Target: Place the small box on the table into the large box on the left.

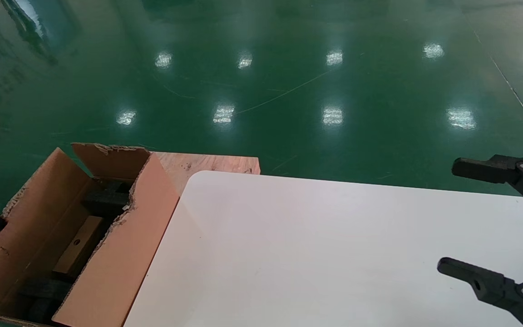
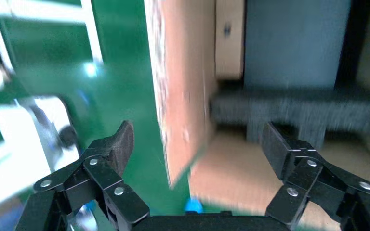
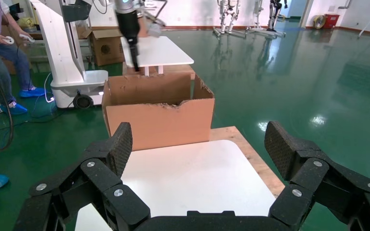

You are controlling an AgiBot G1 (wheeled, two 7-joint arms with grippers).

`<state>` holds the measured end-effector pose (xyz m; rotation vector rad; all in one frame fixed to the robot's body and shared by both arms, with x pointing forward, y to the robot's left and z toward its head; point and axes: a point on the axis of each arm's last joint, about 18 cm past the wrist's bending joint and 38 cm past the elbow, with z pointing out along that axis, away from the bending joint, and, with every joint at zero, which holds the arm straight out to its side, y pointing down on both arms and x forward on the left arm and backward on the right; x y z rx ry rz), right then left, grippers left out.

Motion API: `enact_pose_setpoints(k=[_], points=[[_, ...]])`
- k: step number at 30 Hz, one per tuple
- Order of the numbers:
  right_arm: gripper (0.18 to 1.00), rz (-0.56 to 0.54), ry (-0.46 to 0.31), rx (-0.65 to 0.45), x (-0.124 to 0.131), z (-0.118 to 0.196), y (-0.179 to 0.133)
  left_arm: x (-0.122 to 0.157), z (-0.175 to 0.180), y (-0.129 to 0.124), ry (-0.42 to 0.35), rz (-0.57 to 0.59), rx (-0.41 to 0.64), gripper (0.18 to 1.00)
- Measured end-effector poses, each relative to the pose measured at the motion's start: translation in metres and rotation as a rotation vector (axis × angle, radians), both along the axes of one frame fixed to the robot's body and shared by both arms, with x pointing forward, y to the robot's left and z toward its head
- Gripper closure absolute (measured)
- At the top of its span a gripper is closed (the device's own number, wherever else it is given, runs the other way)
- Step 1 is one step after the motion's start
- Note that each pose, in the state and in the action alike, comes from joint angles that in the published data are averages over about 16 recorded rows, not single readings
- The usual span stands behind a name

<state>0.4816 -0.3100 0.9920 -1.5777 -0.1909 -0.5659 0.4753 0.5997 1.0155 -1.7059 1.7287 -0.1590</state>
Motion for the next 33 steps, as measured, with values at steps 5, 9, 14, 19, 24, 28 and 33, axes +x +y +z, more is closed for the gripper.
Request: enact_pose_setpoints(k=[5,9,14,19,24,28,33], points=[[0.178,0.0,0.0,0.0,0.0,0.0,0.0,0.034,0.031,-0.027,-0.083,-0.118,0.074,0.221],[0.178,0.0,0.0,0.0,0.0,0.0,0.0,0.064,0.057,-0.06,-0.156,-0.234,0.126,0.199],[0.178,0.0,0.0,0.0,0.0,0.0,0.0,0.099,0.089,-0.11,-0.246,-0.391,0.167,0.186],[0.178,0.0,0.0,0.0,0.0,0.0,0.0,0.122,0.116,-0.162,-0.332,-0.535,0.181,0.184],[0.178,0.0,0.0,0.0,0.0,0.0,0.0,0.133,0.134,-0.199,-0.392,-0.635,0.18,0.184],[0.178,0.0,0.0,0.0,0.0,0.0,0.0,0.139,0.137,-0.22,-0.415,-0.698,0.16,0.184],[0.178,-0.001,0.0,0.0,0.0,0.0,0.0,0.145,0.123,-0.243,-0.408,-0.782,0.111,0.184]])
